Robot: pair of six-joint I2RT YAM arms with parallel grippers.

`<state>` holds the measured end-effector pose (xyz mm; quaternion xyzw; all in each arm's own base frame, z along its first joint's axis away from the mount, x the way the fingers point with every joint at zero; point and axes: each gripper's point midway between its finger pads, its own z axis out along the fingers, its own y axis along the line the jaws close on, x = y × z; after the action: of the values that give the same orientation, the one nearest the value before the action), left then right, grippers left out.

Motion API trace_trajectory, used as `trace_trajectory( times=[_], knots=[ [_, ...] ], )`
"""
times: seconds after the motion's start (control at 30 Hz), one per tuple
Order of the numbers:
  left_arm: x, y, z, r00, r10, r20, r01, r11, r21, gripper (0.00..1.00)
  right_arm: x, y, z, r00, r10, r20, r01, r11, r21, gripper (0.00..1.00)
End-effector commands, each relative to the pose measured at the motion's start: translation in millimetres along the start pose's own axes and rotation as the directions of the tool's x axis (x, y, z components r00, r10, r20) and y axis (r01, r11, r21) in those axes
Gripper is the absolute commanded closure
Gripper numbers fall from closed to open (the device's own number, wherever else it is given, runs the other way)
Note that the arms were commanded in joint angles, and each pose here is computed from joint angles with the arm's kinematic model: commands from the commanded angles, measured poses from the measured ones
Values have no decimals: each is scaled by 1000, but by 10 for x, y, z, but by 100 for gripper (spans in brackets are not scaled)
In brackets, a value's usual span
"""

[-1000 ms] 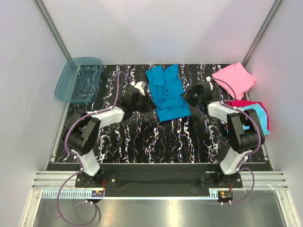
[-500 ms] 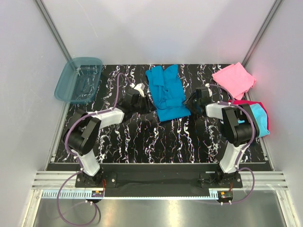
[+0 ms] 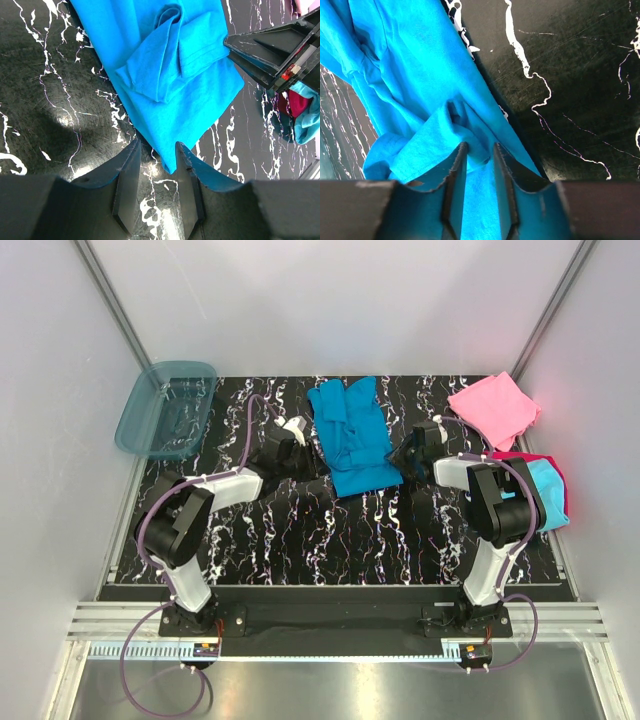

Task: Fold and stack the t-shirts
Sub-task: Fold the tshirt

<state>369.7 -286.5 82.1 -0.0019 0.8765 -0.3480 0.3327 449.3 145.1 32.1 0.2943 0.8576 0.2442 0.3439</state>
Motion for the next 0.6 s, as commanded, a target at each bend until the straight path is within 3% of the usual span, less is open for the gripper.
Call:
trace_trajectory(
  times=[0.0,0.2,0.27,0.57],
  knots=[
    [-171,-177,18,999,25,45,-28,998,59,62,-197,248,-69,999,-4,45,6,998,-62,67],
    [-148,-157,8,999,23,43,-25,998,54,63,-222,288,-140,999,1,51,3,998,-69,88],
    [-150,-165,-3,999,24,44,-26,998,57,63,-222,282,-152,999,3,49,0,998,-68,100],
    [-154,-170,-21,999,26,48,-28,998,57,63,-352,479,-170,998,12,65,-5,995,-105,100]
  ],
)
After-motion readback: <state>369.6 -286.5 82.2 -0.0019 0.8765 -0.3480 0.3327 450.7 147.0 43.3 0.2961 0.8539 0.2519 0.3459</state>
